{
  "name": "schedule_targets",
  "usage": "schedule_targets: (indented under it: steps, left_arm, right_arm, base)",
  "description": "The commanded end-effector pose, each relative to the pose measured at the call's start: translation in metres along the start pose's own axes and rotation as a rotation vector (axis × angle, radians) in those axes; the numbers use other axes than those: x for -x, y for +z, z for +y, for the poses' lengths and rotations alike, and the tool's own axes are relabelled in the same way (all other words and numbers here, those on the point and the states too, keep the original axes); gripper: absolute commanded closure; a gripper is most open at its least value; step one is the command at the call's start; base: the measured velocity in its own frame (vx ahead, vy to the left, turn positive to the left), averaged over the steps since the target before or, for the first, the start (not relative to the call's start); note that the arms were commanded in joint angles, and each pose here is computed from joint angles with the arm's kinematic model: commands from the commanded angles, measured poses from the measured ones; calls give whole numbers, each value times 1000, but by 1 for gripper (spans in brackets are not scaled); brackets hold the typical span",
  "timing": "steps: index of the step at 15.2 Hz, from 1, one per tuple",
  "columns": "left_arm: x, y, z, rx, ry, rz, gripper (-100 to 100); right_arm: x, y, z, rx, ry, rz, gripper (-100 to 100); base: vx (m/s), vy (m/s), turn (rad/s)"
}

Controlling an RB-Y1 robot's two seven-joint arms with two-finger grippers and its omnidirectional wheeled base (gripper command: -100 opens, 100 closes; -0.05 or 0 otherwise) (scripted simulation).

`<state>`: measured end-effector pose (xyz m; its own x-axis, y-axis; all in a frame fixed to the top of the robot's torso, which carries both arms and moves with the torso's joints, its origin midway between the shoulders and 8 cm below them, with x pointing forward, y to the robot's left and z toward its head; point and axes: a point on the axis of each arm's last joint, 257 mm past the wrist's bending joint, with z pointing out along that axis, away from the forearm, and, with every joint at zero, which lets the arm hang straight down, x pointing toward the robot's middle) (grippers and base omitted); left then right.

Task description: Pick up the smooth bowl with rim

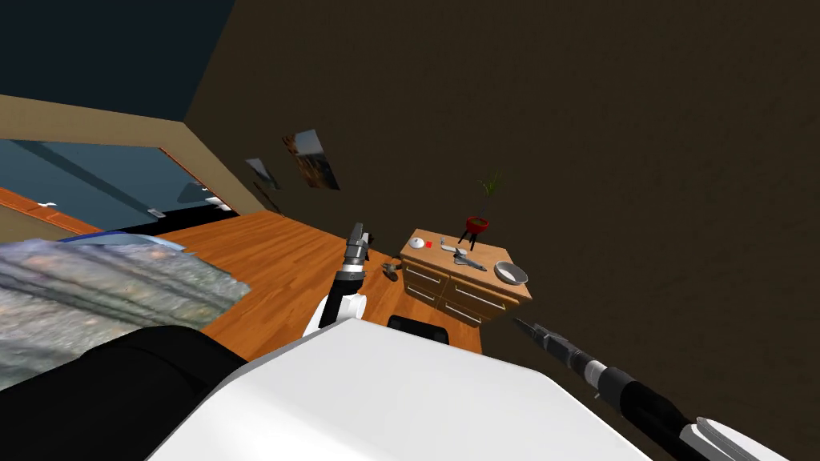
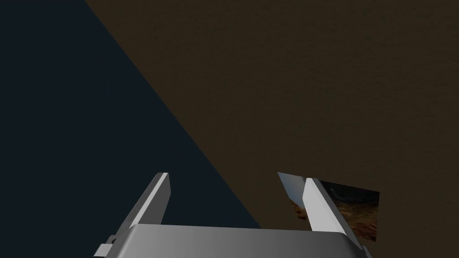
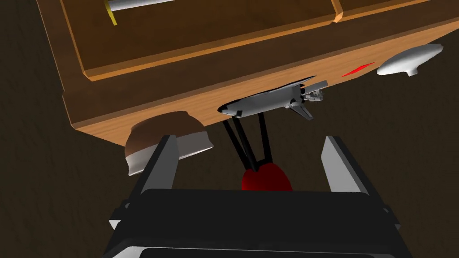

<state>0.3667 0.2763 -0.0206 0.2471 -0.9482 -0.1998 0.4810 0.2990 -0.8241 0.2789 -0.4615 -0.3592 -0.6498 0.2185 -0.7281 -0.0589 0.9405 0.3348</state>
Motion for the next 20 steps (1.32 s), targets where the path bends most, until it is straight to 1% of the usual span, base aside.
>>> schedule_targets:
  steps: [1,2,3,4,5,6,7,8,9,10,11,12,13,14,15,17,18,20]
  left_arm:
    - [0,0,0,0,0,0,0]
    - [0,0,0,0,0,0,0]
    - [0,0,0,0,0,0,0]
    - [0,0,0,0,0,0,0]
    - [0,0,0,0,0,0,0]
    - [0,0,0,0,0,0,0]
    - [0,0,0,0,0,0,0]
    - [0,0,0,0,0,0,0]
    - [0,0,0,0,0,0,0]
    - [0,0,0,0,0,0,0]
    - [0,0,0,0,0,0,0]
    - [0,0,0,0,0,0,0]
    - [0,0,0,0,0,0,0]
    - [0,0,0,0,0,0,0]
    - [0,0,0,0,0,0,0]
    - [0,0,0,0,0,0,0]
    - [0,0,0,0,0,0,0]
    - [0,0,0,0,0,0,0]
  right_arm:
    - [-6,-11,-28,-52,-47,57,-100]
    - [-3,-15,-34,-63,-62,66,-100]
    - [-3,-15,-34,-63,-62,66,-100]
    - [-8,-26,-56,-105,-95,109,-100]
    - [-6,-27,-57,-107,-102,112,-100]
    - [-12,-39,-76,-147,-128,152,-100]
    - [-9,-40,-78,-149,-140,157,-100]
    - [-11,-53,-98,-190,-174,199,-100]
    - [-10,-54,-98,-190,-176,200,-100]
    - [-13,-67,-117,-228,-206,241,-100]
    - [-12,-68,-117,-229,-209,241,-100]
    - [-13,-82,-135,-265,-239,282,-100]
    - [-13,-82,-135,-265,-239,282,-100]
    - [-15,-96,-150,-298,-266,321,-100]
    - [-15,-96,-150,-298,-266,321,-100]
    - [-20,-123,-177,-356,-310,398,-100]
    - [-20,-123,-177,-356,-310,398,-100]
    - [-31,-149,-197,-399,-337,473,-100]
  base:
    - [17,54,323]
    - [25,49,289]
    - [24,28,83]
    - [25,39,167]
    - [24,40,247]
    - [29,44,391]
    - [34,35,299]
    - [41,36,302]
    - [45,27,262]
    - [55,24,333]
    - [52,19,246]
    - [51,21,309]
    - [50,18,266]
    - [48,18,283]
    - [42,11,248]
    - [58,6,393]
    - [72,-3,326]
    - [78,-14,375]
